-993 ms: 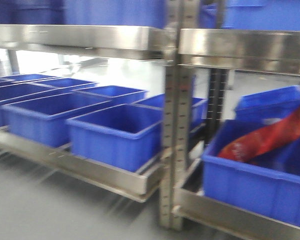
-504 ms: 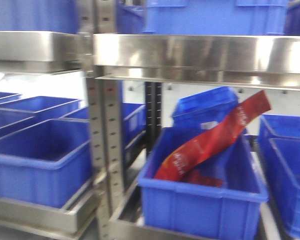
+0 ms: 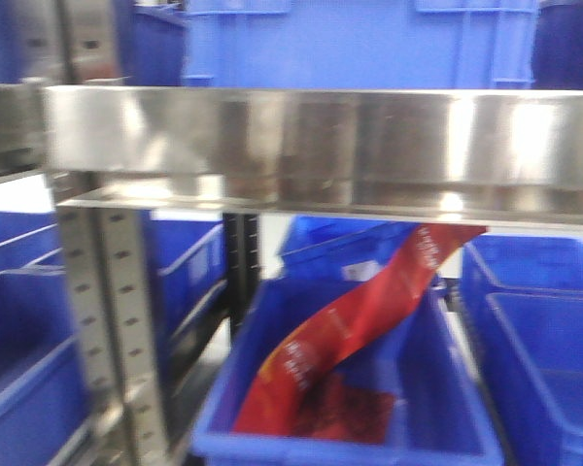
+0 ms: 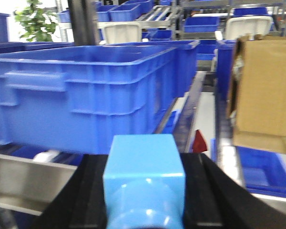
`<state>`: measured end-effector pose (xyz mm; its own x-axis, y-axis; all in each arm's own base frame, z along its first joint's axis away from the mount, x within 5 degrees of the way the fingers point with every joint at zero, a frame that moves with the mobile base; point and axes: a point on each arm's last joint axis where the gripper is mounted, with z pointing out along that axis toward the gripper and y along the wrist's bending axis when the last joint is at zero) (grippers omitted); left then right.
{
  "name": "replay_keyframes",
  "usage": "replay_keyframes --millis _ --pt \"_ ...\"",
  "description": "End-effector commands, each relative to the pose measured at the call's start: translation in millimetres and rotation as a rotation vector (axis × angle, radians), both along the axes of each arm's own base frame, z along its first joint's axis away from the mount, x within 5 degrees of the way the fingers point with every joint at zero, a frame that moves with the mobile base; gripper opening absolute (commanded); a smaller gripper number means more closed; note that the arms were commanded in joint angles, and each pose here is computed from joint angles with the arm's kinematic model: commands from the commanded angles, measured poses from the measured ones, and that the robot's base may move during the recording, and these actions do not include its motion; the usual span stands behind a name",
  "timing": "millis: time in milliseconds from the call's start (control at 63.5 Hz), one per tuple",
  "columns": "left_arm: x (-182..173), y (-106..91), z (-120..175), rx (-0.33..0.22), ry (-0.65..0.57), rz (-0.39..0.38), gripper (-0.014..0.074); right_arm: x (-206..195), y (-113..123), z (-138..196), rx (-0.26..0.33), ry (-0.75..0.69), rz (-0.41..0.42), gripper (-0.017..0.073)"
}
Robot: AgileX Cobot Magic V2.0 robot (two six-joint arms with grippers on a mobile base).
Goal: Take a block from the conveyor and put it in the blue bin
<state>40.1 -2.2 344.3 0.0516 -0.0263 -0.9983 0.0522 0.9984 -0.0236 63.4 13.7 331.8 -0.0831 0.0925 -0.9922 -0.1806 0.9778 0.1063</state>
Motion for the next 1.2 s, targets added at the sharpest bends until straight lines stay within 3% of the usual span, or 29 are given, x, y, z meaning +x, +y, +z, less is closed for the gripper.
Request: replay_keyframes --millis 0,1182 --pt "-0.3 -0.4 1.5 -0.009 -0.022 -0.008 -0.0111 -0.7 -0.4 4.5 -0.005 -0.03 -0.002 -0.0162" --pt "-0.3 -0.4 1.5 -0.009 -0.022 -0.008 -0.0111 -0.7 -0.4 4.5 -0.005 -0.03 -0.002 -0.0162"
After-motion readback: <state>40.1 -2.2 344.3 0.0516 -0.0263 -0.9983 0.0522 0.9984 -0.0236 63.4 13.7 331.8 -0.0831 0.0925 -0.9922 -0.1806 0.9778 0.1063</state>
